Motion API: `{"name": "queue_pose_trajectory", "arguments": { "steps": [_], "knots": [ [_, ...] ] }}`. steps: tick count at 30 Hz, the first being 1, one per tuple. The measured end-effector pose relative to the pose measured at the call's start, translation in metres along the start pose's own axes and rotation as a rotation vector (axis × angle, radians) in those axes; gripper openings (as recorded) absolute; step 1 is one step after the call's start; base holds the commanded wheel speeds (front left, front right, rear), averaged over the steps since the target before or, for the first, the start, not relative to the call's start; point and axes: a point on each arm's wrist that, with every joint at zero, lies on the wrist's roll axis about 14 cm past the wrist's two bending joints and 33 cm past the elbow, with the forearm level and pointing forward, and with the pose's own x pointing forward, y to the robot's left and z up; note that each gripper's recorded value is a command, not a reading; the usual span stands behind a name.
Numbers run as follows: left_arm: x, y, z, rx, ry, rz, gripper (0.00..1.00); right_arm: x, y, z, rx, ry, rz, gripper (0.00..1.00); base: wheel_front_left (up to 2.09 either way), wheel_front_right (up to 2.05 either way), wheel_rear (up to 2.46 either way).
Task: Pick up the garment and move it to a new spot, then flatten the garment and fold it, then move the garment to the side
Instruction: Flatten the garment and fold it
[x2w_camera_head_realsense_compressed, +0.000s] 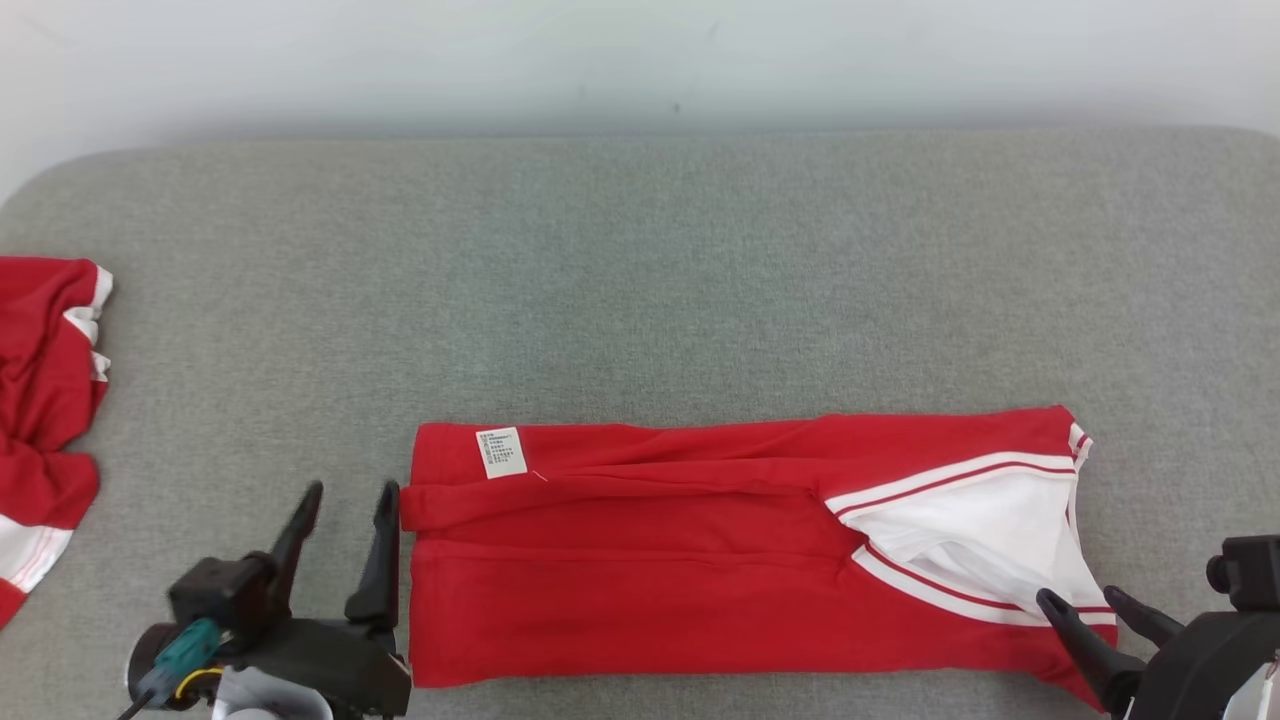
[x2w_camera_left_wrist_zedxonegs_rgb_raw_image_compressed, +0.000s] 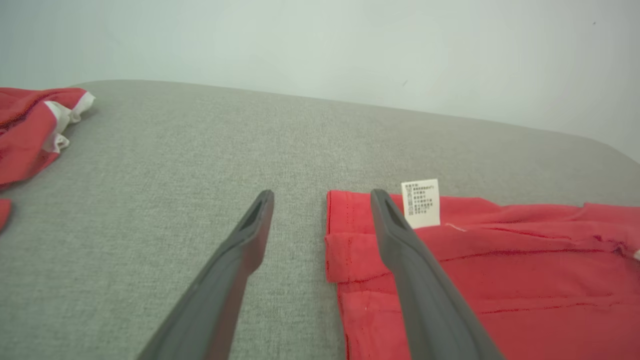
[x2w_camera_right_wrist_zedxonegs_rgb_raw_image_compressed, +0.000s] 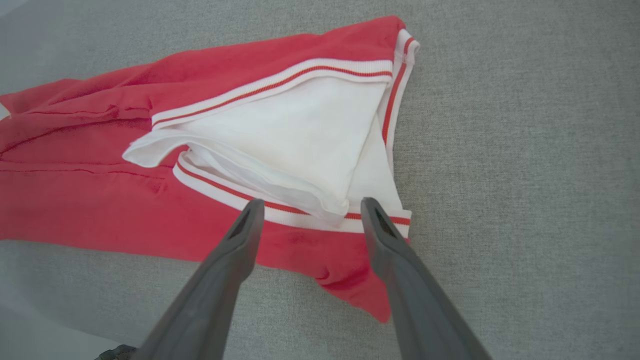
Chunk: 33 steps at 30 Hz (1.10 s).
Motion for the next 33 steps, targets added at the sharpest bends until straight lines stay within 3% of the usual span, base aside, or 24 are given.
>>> {"name": "queue_pose_trajectory", "arguments": {
  "steps": [3,8,13,18,33],
  "knots": [
    [-0.009,-0.001,0.032,-0.013,-0.129,0.029,1.0,-0.002,0.002,0.002,0.024,-0.029,0.005,1.0,0.0,0.0,0.0],
    [-0.035,0.0,0.045,-0.035,-0.219,0.081,1.0,-0.006,-0.013,0.013,0.077,-0.118,-0.054,1.0,0.0,0.0,0.0],
    [-0.054,0.001,0.049,-0.034,-0.264,0.108,1.0,-0.009,-0.028,0.031,0.133,-0.232,-0.12,1.0,0.0,0.0,0.0],
    [-0.065,0.006,0.045,-0.002,-0.264,0.126,1.0,-0.003,-0.036,0.035,0.181,-0.256,-0.152,1.0,0.0,0.0,0.0],
    [-0.074,0.021,0.017,0.026,-0.177,0.175,1.0,0.051,-0.035,0.002,0.196,-0.024,-0.156,1.0,0.0,0.0,0.0]
  ]
}}
